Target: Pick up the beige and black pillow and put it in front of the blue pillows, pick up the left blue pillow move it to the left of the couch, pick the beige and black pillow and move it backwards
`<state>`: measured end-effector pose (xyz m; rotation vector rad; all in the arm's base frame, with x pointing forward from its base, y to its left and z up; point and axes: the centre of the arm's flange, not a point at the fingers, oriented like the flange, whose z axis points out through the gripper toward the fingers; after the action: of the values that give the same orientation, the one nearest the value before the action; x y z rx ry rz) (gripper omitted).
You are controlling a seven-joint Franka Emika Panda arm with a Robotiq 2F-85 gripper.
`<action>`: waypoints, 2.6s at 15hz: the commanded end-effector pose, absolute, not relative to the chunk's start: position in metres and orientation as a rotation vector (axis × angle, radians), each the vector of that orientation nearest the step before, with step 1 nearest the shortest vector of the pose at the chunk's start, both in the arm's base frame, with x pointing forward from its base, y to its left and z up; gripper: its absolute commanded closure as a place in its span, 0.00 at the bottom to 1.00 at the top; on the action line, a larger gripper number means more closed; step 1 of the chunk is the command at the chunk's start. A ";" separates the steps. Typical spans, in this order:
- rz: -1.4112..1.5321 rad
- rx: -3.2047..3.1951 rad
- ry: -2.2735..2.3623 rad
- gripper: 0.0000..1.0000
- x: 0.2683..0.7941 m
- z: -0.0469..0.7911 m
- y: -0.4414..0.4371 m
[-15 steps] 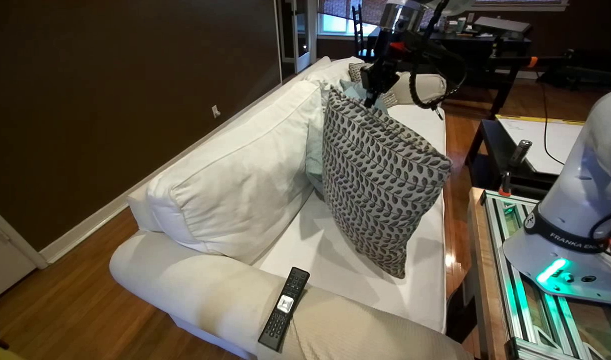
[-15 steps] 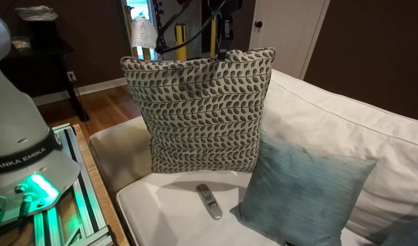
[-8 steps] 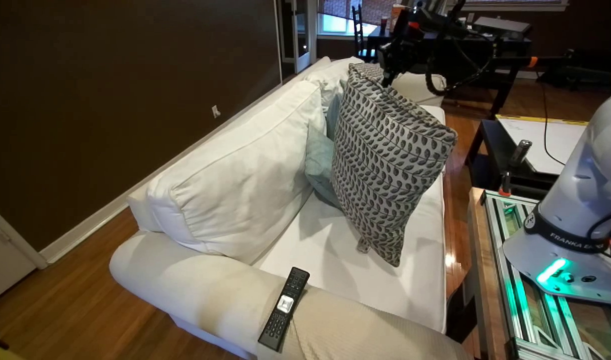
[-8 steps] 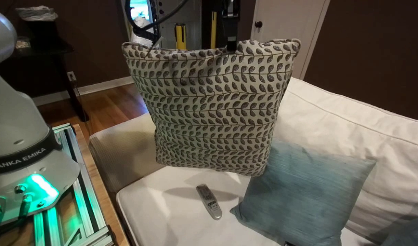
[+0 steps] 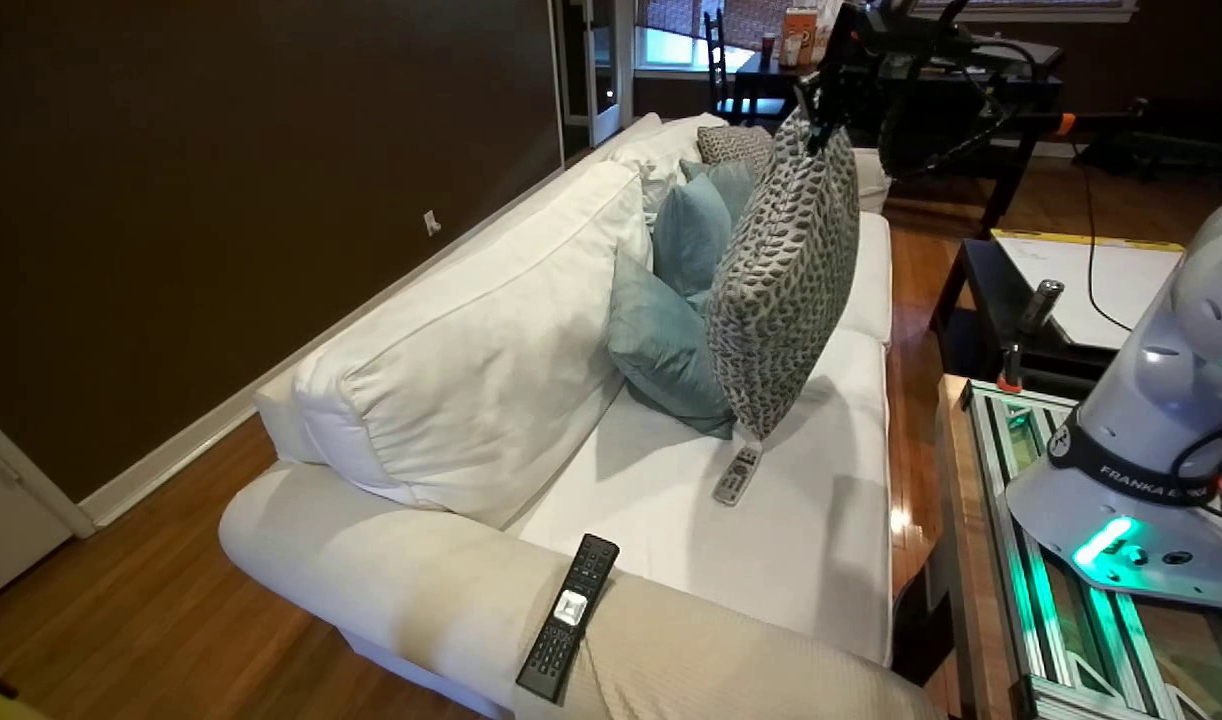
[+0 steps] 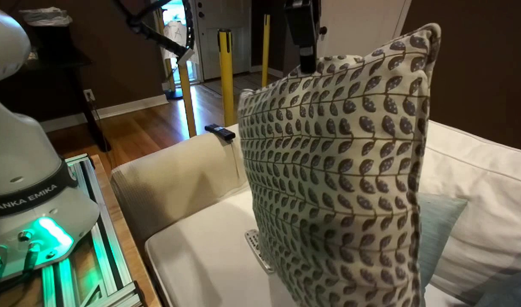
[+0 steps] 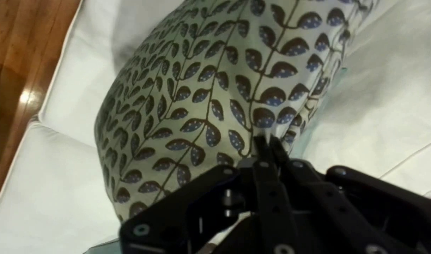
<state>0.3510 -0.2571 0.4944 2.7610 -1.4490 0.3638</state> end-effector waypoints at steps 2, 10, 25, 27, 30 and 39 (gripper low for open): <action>0.385 2.631 -1.504 0.99 0.333 0.497 -0.300; 0.312 2.634 -1.479 0.99 0.313 0.472 -0.346; 0.394 2.496 -1.476 0.99 0.377 0.383 -0.418; 0.434 2.471 -1.485 0.99 0.384 0.381 -0.429; 0.479 2.454 -1.465 0.77 0.398 0.376 -0.437; 0.644 2.526 -1.324 0.13 0.451 0.391 -0.393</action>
<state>0.4374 -0.4122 0.3950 2.4934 -1.3462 0.6023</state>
